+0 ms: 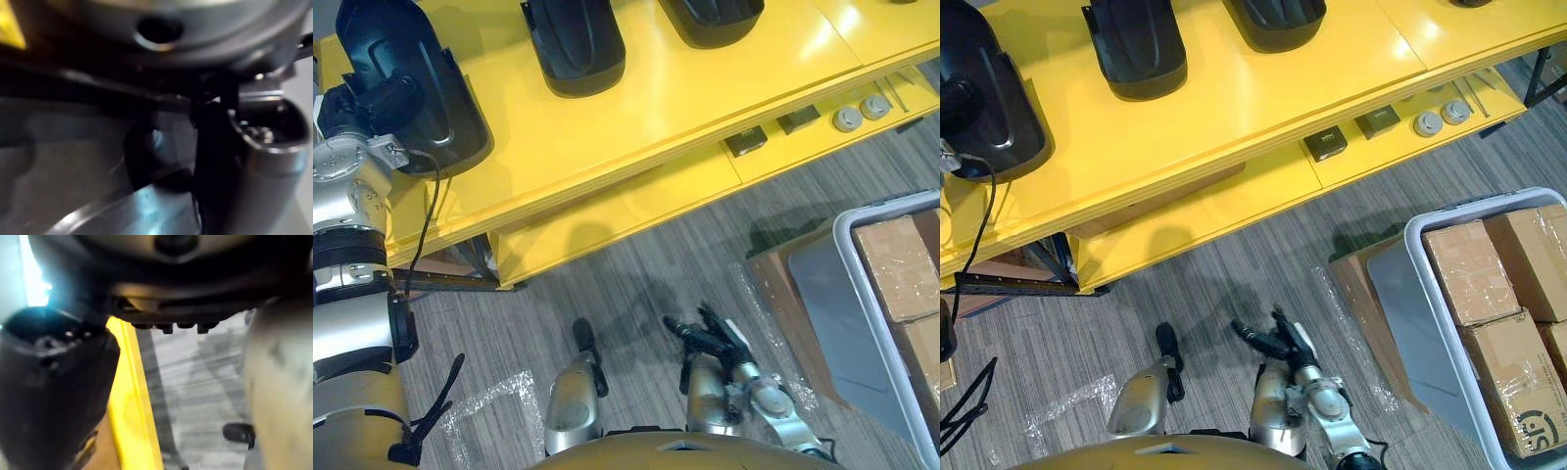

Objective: Walk over and take three plastic housings, then place them on the shelf

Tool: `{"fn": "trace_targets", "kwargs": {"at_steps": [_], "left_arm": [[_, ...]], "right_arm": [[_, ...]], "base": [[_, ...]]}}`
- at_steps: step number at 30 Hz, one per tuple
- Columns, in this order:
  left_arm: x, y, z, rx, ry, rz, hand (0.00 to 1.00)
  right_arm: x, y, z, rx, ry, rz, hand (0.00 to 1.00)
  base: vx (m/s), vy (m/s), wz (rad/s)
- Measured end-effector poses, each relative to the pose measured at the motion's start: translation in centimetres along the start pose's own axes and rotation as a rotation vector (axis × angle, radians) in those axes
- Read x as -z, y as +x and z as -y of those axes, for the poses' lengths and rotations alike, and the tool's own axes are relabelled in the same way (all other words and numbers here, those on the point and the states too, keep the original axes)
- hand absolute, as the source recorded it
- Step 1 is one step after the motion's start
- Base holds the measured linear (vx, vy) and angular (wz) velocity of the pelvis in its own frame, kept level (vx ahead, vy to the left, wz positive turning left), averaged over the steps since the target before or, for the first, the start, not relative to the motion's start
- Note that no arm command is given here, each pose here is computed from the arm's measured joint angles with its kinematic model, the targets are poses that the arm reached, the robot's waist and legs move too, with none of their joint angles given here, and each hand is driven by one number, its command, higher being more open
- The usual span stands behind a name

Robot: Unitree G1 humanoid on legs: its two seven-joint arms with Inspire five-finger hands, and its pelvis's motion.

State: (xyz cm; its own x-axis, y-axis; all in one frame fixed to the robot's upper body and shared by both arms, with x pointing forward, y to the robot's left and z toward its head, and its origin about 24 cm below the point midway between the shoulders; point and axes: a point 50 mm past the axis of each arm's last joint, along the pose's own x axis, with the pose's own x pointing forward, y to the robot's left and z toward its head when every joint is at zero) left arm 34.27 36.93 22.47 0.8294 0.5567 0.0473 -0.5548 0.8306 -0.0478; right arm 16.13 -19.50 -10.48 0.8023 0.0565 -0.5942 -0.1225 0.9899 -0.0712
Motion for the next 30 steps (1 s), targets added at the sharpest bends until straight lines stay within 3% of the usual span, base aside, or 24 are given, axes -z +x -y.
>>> {"fn": "trace_targets", "kwargs": {"at_steps": [14,15,30], "left_arm": [[0.1,0.0,-0.2,0.013,-0.014,-0.024,0.00],[0.1,0.0,-0.2,0.013,-0.013,-0.025,1.00],[-0.1,-0.1,-0.1,0.016,0.007,-0.026,1.00]], "right_arm": [[3.3,-0.6,1.8,0.032,0.062,-0.187,1.00],[3.3,-0.6,1.8,0.038,0.072,-0.187,1.00],[3.3,-0.6,1.9,0.057,0.102,-0.182,1.00]], "base": [[0.00,0.006,0.01],[-0.03,0.013,-0.07],[-0.01,0.002,-0.01]]}}
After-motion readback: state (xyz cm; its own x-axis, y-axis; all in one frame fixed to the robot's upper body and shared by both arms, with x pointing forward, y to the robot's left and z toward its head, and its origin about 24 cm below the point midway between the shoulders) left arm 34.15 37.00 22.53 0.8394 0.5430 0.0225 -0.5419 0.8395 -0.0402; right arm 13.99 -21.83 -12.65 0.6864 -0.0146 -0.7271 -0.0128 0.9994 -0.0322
